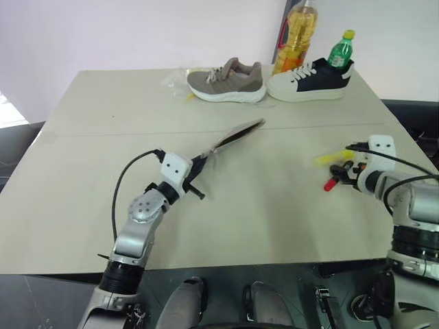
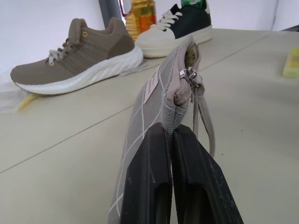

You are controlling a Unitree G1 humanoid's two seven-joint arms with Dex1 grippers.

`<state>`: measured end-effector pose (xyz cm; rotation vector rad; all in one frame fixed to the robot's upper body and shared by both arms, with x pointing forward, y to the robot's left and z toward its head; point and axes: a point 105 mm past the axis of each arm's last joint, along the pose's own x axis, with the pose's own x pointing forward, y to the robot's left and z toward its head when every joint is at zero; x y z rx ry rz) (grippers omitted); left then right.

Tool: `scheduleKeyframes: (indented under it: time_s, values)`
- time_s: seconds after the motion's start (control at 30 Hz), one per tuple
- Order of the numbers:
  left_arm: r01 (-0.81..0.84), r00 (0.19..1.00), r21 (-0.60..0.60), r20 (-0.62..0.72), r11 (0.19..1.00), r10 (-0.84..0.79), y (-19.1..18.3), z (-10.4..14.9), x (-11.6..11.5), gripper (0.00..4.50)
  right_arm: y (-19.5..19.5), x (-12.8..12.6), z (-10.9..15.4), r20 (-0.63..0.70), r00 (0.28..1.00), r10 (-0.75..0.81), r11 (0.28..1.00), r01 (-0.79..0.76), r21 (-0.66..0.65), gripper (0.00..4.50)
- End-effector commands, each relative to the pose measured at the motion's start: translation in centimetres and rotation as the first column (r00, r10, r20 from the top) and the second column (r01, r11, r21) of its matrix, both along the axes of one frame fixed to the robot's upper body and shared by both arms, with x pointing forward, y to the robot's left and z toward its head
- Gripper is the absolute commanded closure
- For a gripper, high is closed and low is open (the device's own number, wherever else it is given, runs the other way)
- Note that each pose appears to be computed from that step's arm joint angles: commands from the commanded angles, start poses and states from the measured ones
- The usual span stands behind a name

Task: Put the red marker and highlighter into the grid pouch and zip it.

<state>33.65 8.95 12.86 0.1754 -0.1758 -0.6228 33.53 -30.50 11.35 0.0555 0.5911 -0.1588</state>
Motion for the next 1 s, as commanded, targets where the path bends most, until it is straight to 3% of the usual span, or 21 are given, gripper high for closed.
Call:
scheduleKeyframes:
  time_s: [0.03, 0.1, 0.2, 0.33, 0.4, 0.57, 0.73, 0.8, 0.87, 0.93, 1.0]
  values:
    - [0.044, 0.998, -0.011, 0.052, 0.999, -0.043, -1.0, 1.2, -0.1, 4.50, 1.1, -0.2, 0.1, 0.012, 1.000, 0.002, 1.000, -0.002, 0.011, 0.20]
    - [0.046, 0.998, -0.014, 0.054, 0.999, -0.046, -1.1, 1.2, -0.1, 4.50, 1.2, -0.3, -0.5, -0.012, 1.000, -0.012, 1.000, 0.011, -0.014, 0.20]
    - [0.043, 0.998, -0.020, 0.055, 0.999, -0.042, -1.0, 1.2, 0.0, 4.50, 1.4, -0.4, -0.9, -0.024, 0.999, -0.045, 0.999, 0.046, 0.028, 1.10]
    - [0.044, 0.997, -0.022, 0.056, 0.999, -0.043, -0.9, 1.2, 0.0, 4.50, 0.5, -0.5, -0.5, -0.020, 0.993, -0.118, 0.992, 0.118, 0.038, 3.00]
    - [0.049, 0.997, -0.025, 0.057, 0.998, -0.048, -1.0, 1.3, -0.1, 4.50, -0.8, -0.5, 0.5, 0.009, 0.991, -0.134, 0.989, 0.134, -0.061, 4.07]
    - [0.057, 0.997, -0.027, 0.060, 0.998, -0.055, -1.0, 1.4, -0.1, 4.50, -2.5, 0.1, 4.5, 0.135, 0.980, -0.147, 0.949, 0.178, -0.261, 4.20]
    - [0.064, 0.996, -0.029, 0.061, 0.998, -0.062, -1.0, 1.5, -0.1, 4.50, 0.9, 2.5, 10.2, 0.323, 0.935, 0.148, 0.889, 0.017, -0.458, 4.20]
    - [0.071, 0.996, -0.036, 0.063, 0.997, -0.069, -1.0, 1.6, -0.3, 4.50, 5.1, 2.9, 12.5, 0.329, 0.824, 0.461, 0.757, -0.171, -0.631, 4.20]
    - [0.081, 0.995, -0.045, 0.067, 0.996, -0.078, -1.0, 1.8, -0.4, 4.50, 8.5, 2.5, 12.8, 0.231, 0.693, 0.683, 0.569, -0.308, -0.762, 4.20]
    - [0.091, 0.994, -0.045, 0.069, 0.995, -0.087, -1.1, 1.9, -0.5, 4.50, 10.0, 2.3, 12.5, 0.134, 0.605, 0.785, 0.420, -0.360, -0.833, 4.20]
    - [0.097, 0.993, -0.042, 0.071, 0.994, -0.094, -1.2, 1.9, -0.6, 4.50, 10.6, 2.2, 12.2, 0.084, 0.557, 0.826, 0.345, -0.382, -0.858, 4.20]
